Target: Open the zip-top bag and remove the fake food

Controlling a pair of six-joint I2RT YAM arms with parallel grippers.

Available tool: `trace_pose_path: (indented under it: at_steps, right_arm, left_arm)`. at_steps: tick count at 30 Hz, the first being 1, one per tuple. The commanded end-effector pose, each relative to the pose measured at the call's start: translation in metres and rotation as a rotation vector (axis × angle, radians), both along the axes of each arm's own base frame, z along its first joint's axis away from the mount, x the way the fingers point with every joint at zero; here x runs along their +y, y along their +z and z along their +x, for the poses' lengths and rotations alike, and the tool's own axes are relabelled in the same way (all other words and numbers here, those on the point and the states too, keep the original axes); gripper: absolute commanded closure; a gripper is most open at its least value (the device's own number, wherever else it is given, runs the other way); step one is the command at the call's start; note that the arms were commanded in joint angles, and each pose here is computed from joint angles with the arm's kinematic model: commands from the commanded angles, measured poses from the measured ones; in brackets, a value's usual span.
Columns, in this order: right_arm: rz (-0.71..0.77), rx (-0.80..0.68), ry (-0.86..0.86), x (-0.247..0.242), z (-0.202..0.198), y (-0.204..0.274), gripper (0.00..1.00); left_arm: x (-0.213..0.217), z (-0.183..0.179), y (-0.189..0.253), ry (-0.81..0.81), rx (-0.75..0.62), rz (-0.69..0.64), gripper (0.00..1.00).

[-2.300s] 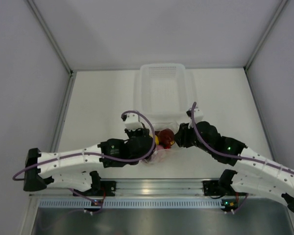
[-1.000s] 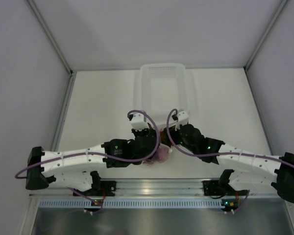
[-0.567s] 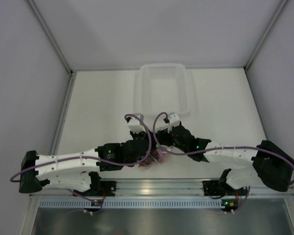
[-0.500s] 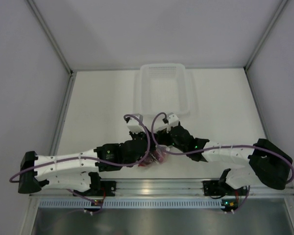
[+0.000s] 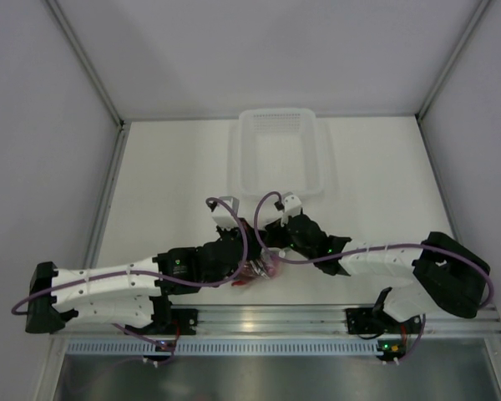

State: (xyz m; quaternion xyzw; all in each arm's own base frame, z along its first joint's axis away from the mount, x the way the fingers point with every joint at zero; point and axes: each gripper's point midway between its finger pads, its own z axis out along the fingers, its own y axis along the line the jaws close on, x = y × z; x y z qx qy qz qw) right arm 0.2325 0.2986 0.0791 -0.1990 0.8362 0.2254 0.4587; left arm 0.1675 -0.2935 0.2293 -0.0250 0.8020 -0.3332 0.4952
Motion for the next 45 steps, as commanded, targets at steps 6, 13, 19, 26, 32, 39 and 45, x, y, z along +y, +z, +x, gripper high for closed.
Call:
trace_pose_path:
  at_steps: [6, 13, 19, 26, 32, 39, 45]
  right_arm:
    - [-0.044, 0.011, -0.036, -0.003, 0.006, -0.015, 0.19]
    - [-0.074, 0.015, -0.084, -0.007, 0.013, -0.03, 0.37]
    - [-0.018, -0.015, -0.064, -0.007, 0.009, -0.007, 0.66]
    - [0.054, -0.052, 0.002, -0.009, -0.006, 0.041, 0.71]
    - [0.118, -0.067, 0.072, -0.011, -0.023, 0.08, 0.72]
    - [0.185, -0.117, 0.092, -0.025, -0.036, 0.12, 0.73]
    - [0.203, -0.14, 0.096, -0.035, -0.042, 0.139, 0.74]
  left_arm:
    - [-0.002, 0.002, 0.031, 0.005, -0.038, -0.099, 1.0]
    - [-0.002, 0.001, 0.036, -0.003, -0.041, -0.115, 1.0]
    - [0.014, 0.007, 0.03, 0.061, -0.055, -0.099, 1.0]
    - [0.032, 0.015, 0.013, 0.155, -0.05, -0.044, 1.0]
    - [0.032, 0.019, 0.003, 0.185, -0.048, -0.001, 1.0]
    - [0.032, 0.022, -0.005, 0.209, -0.04, 0.037, 1.0]
    - [0.026, 0.023, -0.014, 0.212, -0.028, 0.057, 1.0]
